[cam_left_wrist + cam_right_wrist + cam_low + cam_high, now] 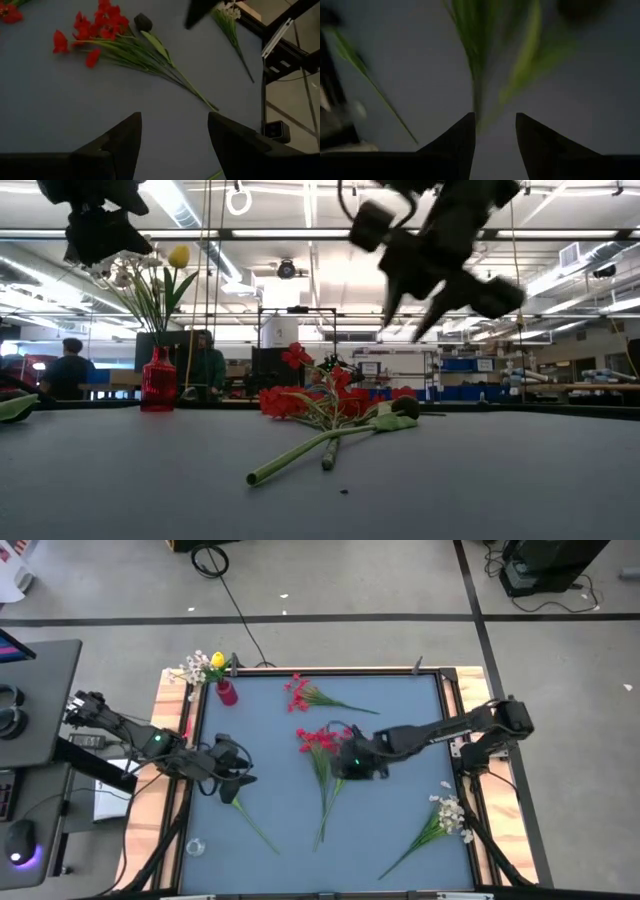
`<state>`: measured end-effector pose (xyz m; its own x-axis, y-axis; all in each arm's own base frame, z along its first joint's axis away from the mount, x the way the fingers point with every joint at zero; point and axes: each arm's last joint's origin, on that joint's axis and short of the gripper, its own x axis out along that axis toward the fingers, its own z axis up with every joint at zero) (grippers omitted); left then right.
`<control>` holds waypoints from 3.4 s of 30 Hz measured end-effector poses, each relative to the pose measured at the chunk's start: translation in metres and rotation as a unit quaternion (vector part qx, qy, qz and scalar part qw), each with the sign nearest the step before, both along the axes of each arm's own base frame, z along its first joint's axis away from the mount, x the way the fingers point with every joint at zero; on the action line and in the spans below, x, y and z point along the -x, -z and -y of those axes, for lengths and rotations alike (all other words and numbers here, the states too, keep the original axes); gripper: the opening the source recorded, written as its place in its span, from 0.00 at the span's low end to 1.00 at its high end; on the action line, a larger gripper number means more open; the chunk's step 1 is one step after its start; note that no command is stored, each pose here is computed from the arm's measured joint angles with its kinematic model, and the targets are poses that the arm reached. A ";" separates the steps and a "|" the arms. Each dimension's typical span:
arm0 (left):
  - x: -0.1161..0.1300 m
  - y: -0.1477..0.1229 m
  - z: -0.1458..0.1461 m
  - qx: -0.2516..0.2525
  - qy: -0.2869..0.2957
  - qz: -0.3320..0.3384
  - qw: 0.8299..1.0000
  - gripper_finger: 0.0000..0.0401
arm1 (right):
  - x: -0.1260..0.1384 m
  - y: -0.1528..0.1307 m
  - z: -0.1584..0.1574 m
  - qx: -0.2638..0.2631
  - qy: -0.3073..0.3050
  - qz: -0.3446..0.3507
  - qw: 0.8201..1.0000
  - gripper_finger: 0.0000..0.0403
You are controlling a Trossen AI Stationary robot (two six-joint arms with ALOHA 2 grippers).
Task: Sort flowers into vase by color
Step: Put the white flowers into the red vase
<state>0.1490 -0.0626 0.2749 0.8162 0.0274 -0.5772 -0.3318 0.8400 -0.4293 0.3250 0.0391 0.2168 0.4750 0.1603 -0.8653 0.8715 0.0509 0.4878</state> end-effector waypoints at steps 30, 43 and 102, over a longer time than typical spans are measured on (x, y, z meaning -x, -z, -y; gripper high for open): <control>-0.023 0.015 0.009 -0.193 0.074 -0.031 0.978 0.58 | 0.138 0.030 -0.164 0.172 -0.770 -0.051 0.612 0.49; -0.046 0.042 0.020 -0.191 0.055 -0.085 0.976 0.58 | 0.156 0.069 -0.158 0.181 -0.800 -0.030 0.571 0.53; -0.075 0.010 0.030 -0.320 0.170 0.105 0.926 0.58 | -0.018 -0.021 -0.011 -0.382 -0.124 0.212 0.891 0.07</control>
